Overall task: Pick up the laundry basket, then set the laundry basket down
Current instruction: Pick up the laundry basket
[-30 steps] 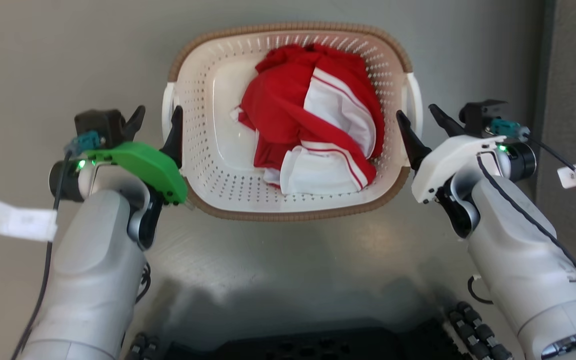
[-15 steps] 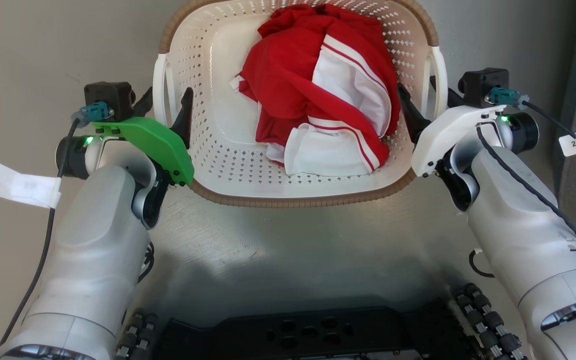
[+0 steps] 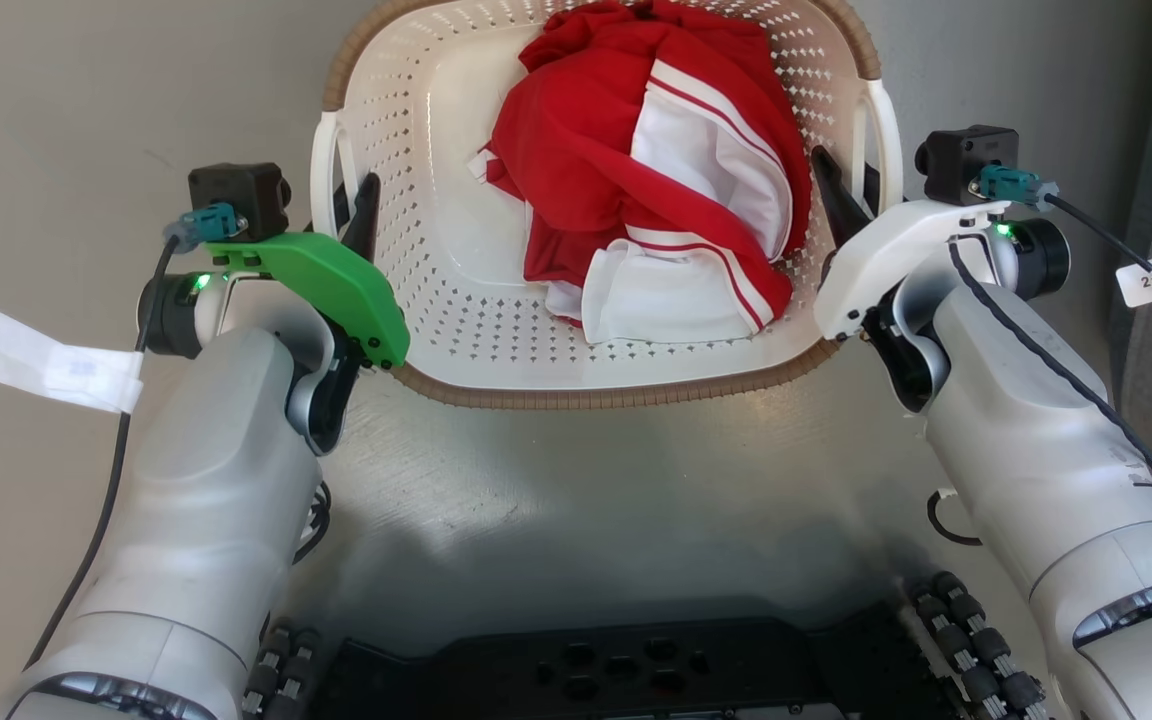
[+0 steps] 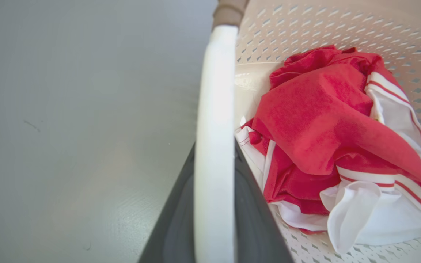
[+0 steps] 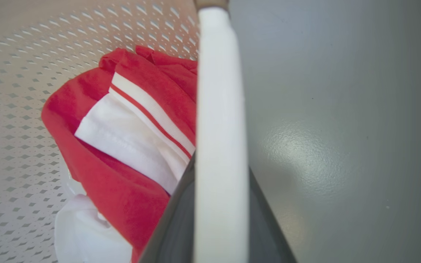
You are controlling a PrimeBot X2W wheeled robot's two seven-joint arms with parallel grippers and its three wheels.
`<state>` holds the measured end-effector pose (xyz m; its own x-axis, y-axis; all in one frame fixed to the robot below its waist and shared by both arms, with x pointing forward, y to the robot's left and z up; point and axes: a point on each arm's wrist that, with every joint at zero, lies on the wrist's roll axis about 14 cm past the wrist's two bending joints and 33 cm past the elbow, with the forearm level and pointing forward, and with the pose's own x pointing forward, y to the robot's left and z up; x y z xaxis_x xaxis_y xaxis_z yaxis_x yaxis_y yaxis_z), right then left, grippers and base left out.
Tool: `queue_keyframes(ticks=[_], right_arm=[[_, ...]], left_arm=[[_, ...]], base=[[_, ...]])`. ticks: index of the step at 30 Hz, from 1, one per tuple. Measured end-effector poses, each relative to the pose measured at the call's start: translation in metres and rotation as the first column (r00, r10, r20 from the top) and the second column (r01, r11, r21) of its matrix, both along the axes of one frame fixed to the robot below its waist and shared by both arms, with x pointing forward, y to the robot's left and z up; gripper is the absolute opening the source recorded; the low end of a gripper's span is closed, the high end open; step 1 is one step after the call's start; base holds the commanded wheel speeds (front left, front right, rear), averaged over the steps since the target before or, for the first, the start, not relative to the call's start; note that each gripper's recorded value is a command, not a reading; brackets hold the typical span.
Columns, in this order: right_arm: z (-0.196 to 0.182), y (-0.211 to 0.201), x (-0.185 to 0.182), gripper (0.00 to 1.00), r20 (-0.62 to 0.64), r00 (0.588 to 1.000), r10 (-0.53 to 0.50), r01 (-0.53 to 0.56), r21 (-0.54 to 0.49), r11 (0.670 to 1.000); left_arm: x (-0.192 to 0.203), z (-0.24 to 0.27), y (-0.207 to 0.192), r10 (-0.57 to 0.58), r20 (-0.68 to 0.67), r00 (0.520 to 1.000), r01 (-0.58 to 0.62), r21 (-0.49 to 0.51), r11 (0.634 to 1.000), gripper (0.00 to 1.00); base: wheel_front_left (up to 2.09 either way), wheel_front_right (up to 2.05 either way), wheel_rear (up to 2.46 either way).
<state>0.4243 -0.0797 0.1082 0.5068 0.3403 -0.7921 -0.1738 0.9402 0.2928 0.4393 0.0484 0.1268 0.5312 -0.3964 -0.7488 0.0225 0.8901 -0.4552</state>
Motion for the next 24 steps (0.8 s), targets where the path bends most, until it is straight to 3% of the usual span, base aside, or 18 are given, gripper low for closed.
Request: queue_keyframes(ticks=[10, 24], right_arm=[[0.015, 0.001, 0.000, 0.00, 0.003, 1.000, -0.027, 0.027, 0.017, 0.999], [0.063, 0.005, 0.007, 0.00, 0.006, 0.999, -0.042, 0.042, 0.042, 0.998]], left_arm=[[-0.004, 0.013, -0.001, -0.020, 0.002, 1.000, 0.020, 0.004, 1.000, 0.00], [0.001, 0.060, -0.001, -0.053, 0.025, 0.998, 0.052, 0.020, 0.998, 0.00]], base=[[0.00, 0.00, 0.00], [0.00, 0.00, 0.00]])
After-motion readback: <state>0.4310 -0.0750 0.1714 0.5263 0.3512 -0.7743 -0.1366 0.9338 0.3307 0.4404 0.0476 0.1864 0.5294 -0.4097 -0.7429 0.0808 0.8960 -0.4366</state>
